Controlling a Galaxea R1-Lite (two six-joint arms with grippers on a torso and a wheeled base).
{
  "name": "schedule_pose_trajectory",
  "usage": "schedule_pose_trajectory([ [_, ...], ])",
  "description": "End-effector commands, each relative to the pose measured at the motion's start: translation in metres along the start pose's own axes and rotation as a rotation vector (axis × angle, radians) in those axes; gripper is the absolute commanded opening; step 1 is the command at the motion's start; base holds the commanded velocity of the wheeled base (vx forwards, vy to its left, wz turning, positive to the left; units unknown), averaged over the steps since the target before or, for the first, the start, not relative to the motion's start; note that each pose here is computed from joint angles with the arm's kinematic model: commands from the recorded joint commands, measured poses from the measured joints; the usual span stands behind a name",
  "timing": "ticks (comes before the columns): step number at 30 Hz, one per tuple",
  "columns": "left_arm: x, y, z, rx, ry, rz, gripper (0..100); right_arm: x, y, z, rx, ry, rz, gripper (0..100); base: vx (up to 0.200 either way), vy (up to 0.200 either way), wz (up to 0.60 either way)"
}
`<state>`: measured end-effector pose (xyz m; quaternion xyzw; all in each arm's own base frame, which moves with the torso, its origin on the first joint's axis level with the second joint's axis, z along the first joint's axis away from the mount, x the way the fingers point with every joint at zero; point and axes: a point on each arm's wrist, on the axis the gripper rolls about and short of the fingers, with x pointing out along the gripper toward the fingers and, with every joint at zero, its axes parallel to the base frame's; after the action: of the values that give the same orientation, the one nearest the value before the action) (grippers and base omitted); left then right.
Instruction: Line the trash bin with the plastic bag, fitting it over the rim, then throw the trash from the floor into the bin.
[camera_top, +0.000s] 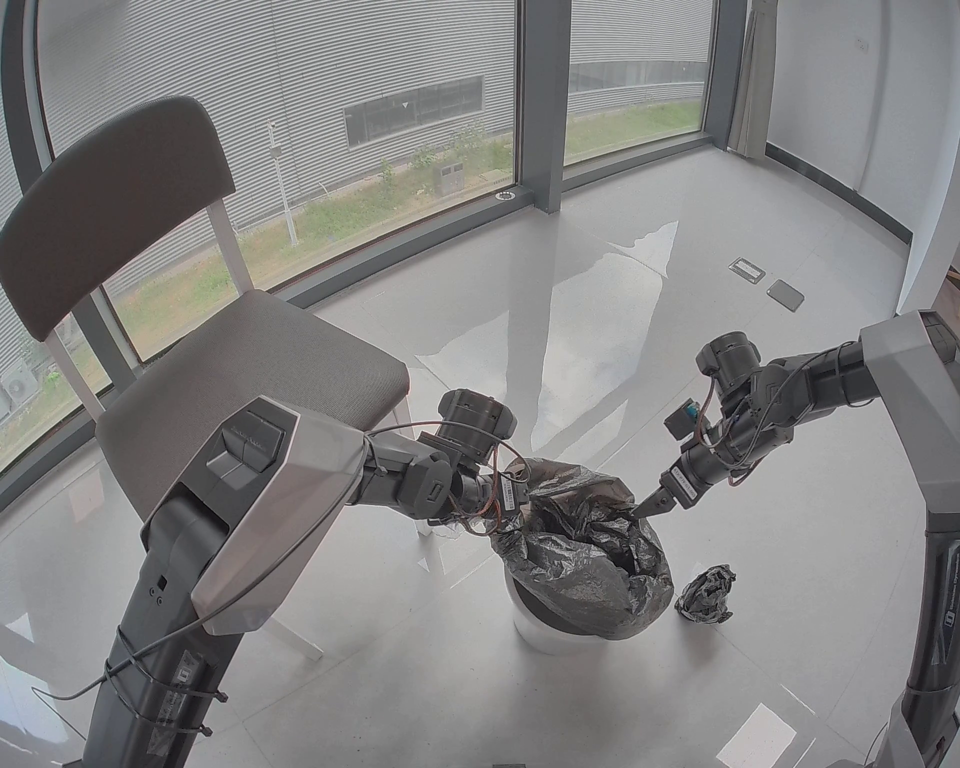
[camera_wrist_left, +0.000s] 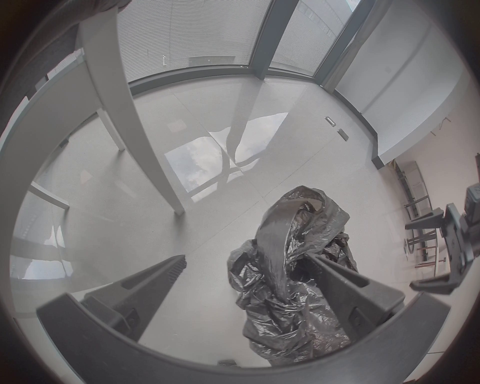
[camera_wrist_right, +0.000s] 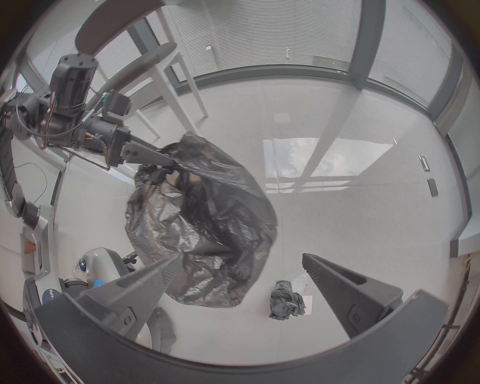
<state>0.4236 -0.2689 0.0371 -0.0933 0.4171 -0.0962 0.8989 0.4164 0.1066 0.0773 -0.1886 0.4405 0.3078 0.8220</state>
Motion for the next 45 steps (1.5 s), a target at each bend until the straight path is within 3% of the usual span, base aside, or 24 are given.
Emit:
schedule_pose_trajectory([
  [1,-0.017,0.002,0.004,0.006,-0.016,0.021,100,0.012,0.027,0.001,-0.051,0.014,0.036,100,0.0,0.0,0.0],
  [8,-0.066,0.0,0.017,0.0,-0.065,0.009,100,0.057,0.064,0.001,-0.124,0.057,0.074,100,0.0,0.0,0.0],
  [18,-0.121,0.0,0.027,-0.014,-0.163,-0.053,100,0.102,0.077,0.006,-0.163,0.063,0.083,100,0.0,0.0,0.0],
  [25,-0.131,0.0,0.017,-0.005,-0.179,-0.075,100,0.118,0.085,0.014,-0.188,0.076,0.061,100,0.0,0.0,0.0],
  [29,-0.135,0.002,0.016,-0.011,-0.204,-0.095,100,0.112,0.094,0.013,-0.189,0.131,0.099,100,0.0,0.0,0.0],
  [36,-0.134,0.004,0.008,-0.009,-0.208,-0.105,100,0.101,0.103,0.015,-0.202,0.139,0.128,100,0.0,0.0,0.0],
  [45,-0.135,0.006,0.005,-0.009,-0.218,-0.111,100,0.12,0.126,0.015,-0.246,0.155,0.146,100,0.0,0.0,0.0],
])
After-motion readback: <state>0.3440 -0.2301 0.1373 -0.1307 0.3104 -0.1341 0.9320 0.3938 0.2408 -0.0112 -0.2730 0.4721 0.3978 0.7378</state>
